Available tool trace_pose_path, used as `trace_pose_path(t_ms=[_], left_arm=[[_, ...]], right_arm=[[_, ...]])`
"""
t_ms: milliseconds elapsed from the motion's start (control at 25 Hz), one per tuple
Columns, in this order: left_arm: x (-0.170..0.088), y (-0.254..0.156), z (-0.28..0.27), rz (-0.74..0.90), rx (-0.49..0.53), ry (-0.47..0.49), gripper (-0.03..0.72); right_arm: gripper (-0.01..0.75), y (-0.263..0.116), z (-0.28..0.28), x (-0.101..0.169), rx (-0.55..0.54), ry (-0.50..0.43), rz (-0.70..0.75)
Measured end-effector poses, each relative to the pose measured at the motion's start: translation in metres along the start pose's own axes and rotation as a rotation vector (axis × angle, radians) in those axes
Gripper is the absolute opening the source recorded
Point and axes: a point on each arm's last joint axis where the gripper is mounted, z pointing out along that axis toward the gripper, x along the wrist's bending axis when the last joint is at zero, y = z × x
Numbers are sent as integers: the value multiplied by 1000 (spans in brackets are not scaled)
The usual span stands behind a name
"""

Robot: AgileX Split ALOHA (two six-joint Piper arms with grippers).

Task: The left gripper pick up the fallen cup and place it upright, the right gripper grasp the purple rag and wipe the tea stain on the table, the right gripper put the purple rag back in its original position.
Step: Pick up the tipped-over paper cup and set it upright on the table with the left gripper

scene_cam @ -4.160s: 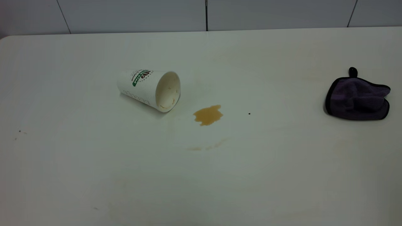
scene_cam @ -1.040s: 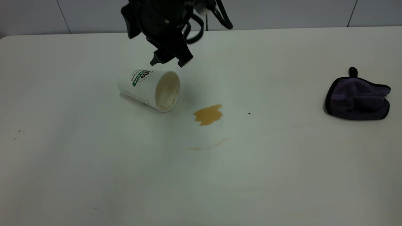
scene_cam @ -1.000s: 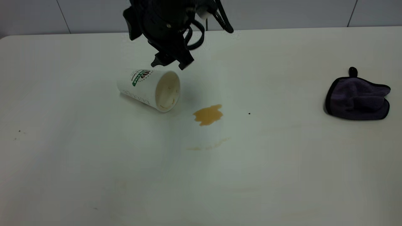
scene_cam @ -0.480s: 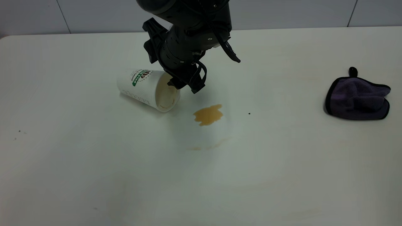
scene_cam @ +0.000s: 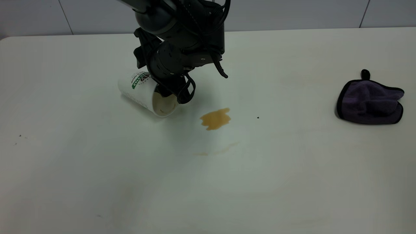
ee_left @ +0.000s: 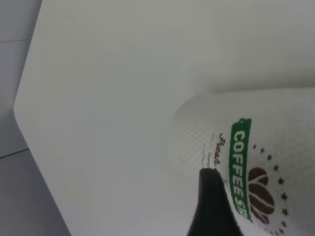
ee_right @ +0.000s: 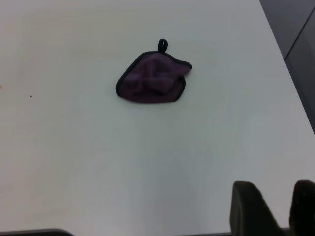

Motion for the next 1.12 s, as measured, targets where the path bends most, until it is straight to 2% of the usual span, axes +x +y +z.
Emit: trace_pose_path(t_ms=[80,240,280,320,400,520,640,760,880,960,1120], left_arm=[[6,0,4,9,-3,26,448],[15,-2,10,29,-1,66,115],[17,-2,11,42,5,80,44],[19,-3,10,59,14,98,6],[25,-5,7,80,43,95,-17],[39,-5,-10,98,68,14,-18],[76,-2,-38,38,17,-84,-20],[127,-11,-54,-97,-27,-235,-20],[159,-29,-47,-184,-10,-428,-20],[169,-40,-36,-231,-2,-563,-20],[181,-56,-11,-348,7,-754,-20]], right_arm=[[237,0,0,0,0,0,0],[237,0,0,0,0,0,0],[237,0,0,0,0,0,0],[237,0,0,0,0,0,0],[237,0,0,0,0,0,0],[237,0,0,0,0,0,0],[237,0,0,0,0,0,0],[237,0,0,0,0,0,0],[237,0,0,0,0,0,0],[237,0,0,0,0,0,0],[237,0,0,0,0,0,0]])
